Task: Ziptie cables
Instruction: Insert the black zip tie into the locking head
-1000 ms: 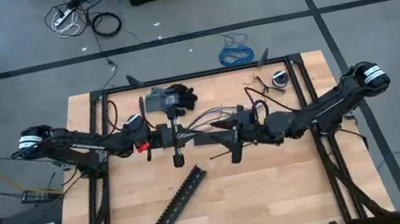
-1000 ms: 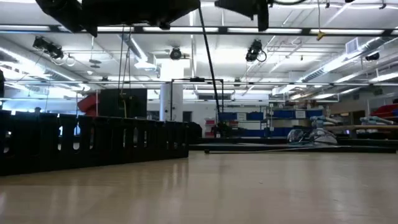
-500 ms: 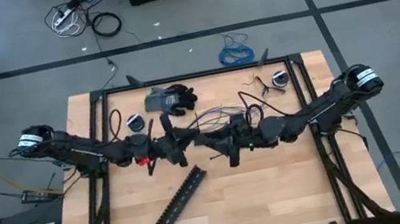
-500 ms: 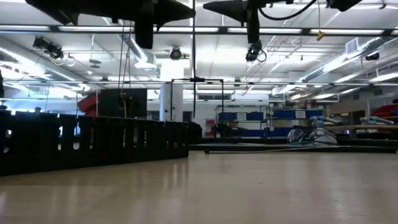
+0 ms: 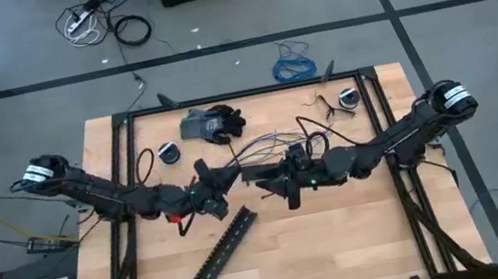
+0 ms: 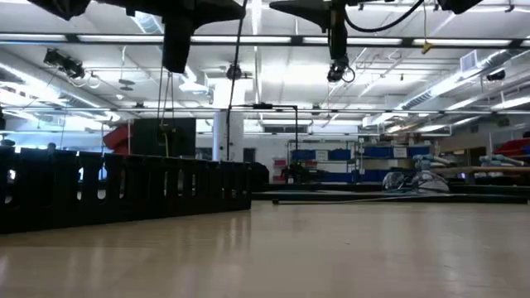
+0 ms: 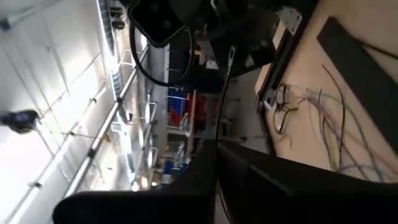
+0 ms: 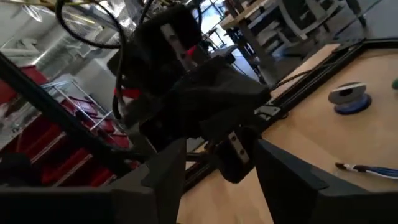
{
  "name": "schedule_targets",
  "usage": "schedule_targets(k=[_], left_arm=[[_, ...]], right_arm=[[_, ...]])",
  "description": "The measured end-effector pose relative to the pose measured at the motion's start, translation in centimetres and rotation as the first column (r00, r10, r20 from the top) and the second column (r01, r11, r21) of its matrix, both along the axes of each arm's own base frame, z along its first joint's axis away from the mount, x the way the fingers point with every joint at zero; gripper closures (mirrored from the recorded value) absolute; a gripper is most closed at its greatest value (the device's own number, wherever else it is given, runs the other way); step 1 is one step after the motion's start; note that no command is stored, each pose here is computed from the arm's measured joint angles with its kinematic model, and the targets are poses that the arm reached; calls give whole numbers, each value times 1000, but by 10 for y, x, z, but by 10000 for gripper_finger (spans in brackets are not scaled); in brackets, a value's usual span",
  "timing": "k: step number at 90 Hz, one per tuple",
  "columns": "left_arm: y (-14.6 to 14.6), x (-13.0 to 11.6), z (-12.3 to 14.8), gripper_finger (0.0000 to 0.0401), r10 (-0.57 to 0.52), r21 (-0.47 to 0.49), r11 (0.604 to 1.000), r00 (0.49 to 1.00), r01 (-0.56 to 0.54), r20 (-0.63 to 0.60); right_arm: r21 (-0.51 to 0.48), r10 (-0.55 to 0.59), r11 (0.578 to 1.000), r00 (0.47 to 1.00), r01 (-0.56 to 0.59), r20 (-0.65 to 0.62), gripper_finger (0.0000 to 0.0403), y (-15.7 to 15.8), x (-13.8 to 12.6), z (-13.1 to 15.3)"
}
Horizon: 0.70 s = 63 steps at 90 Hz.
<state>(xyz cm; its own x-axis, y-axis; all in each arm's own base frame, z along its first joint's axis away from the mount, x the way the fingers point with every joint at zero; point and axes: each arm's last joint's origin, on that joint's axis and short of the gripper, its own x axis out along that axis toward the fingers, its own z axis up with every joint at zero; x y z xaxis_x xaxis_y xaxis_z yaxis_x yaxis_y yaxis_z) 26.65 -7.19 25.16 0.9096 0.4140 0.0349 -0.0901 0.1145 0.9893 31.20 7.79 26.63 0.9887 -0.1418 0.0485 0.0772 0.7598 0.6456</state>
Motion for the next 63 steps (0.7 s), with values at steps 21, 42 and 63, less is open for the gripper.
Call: schedule_targets(k=[21,42,63], left_arm=[[-7,8,-3,401,-5,131,991,998,13,-66],[-15,36,-6,401,66,241,970,993,-41,-95],[-16,39,2,401,108,292,951,994,-103,-2]], right_arm=[[21,0,1000,1000,0,0,218,0,0,0],[20,21,1000,1000,-21,-6,224,1,0,-1],[-40,60,997,996,-63,-69,232,15,-4,-6]])
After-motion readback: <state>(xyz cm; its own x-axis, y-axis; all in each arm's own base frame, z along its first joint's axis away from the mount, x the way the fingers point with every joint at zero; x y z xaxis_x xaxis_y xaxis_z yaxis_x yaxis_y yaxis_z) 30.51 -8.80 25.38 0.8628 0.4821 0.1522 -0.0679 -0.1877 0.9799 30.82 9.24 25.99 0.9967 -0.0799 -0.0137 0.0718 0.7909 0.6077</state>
